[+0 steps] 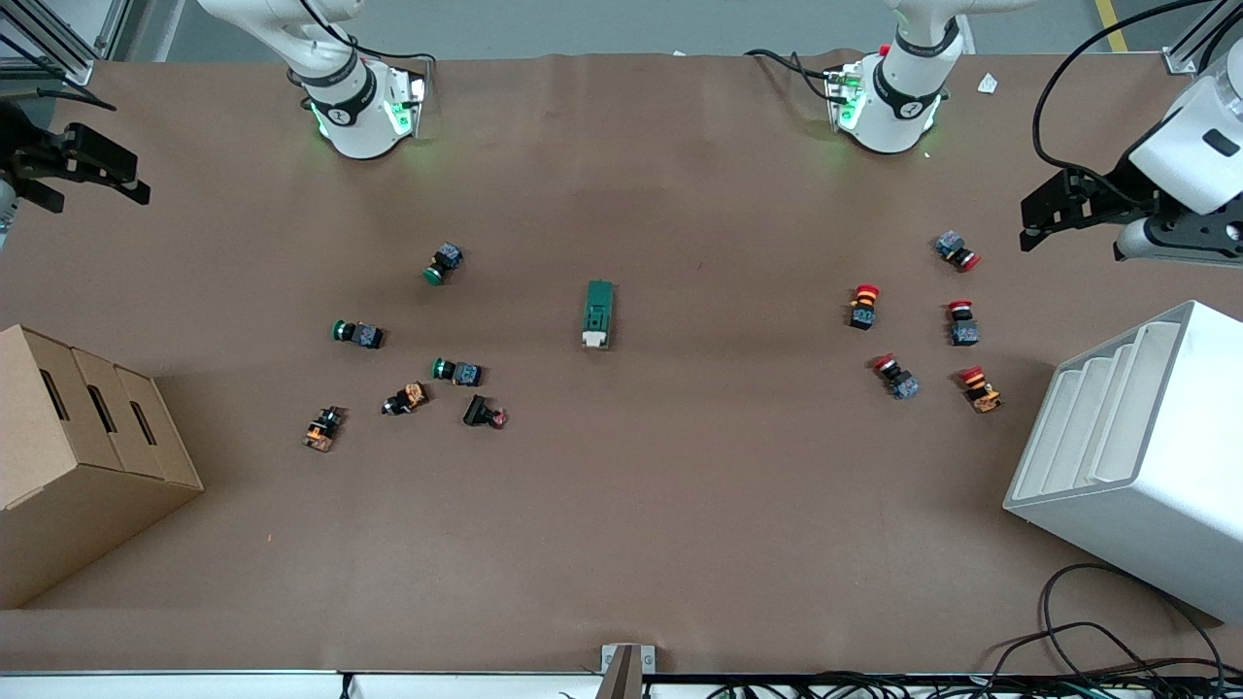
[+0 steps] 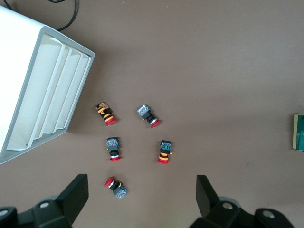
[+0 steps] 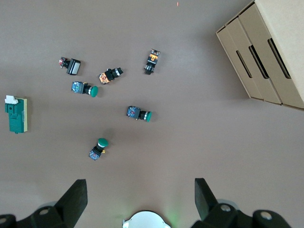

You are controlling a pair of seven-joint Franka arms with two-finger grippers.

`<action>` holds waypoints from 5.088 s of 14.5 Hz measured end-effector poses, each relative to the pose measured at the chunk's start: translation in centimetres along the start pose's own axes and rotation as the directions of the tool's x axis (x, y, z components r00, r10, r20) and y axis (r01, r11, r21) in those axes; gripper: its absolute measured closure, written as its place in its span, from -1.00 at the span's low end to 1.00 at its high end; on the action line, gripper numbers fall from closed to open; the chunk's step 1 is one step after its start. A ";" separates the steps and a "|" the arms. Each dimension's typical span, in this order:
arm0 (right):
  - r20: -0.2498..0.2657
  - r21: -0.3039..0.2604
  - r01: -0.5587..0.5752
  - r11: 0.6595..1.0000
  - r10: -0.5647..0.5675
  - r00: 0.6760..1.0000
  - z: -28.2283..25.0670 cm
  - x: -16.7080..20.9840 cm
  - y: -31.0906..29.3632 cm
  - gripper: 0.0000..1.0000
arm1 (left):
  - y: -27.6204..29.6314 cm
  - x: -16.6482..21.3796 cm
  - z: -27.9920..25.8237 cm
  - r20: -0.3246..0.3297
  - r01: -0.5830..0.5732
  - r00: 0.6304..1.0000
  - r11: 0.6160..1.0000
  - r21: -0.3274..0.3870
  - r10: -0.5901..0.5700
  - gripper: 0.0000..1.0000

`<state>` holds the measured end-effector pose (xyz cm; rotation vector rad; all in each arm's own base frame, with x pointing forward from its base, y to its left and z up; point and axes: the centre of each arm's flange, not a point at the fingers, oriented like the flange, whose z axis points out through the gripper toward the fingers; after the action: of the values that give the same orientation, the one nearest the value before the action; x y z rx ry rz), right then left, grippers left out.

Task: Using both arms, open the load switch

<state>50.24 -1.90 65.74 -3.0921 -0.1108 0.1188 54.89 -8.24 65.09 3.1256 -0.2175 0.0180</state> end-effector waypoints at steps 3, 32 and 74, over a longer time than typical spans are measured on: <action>0.000 0.000 0.000 1.000 0.000 1.000 0.0 0.0 0.0 -1.00 | 0.1 0.0 0.0 0.003 -0.002 1.000 1.000 0.001 0.002 -1.00; 0.174 0.010 -0.064 0.998 0.062 0.983 11.9 8.8 4.5 -1.00 | 52.4 -16.1 42.1 -0.462 0.367 0.826 0.930 0.007 -0.322 -1.00; 0.080 -0.263 -0.887 0.380 0.925 0.372 47.0 9.2 -44.1 -1.00 | 51.8 -27.6 58.2 -0.890 0.074 0.454 0.997 -0.014 -0.046 -0.99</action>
<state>52.61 44.68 20.35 -2.8097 1.7186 0.4947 21.05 -56.25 6.98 2.6259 -0.0671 1.6237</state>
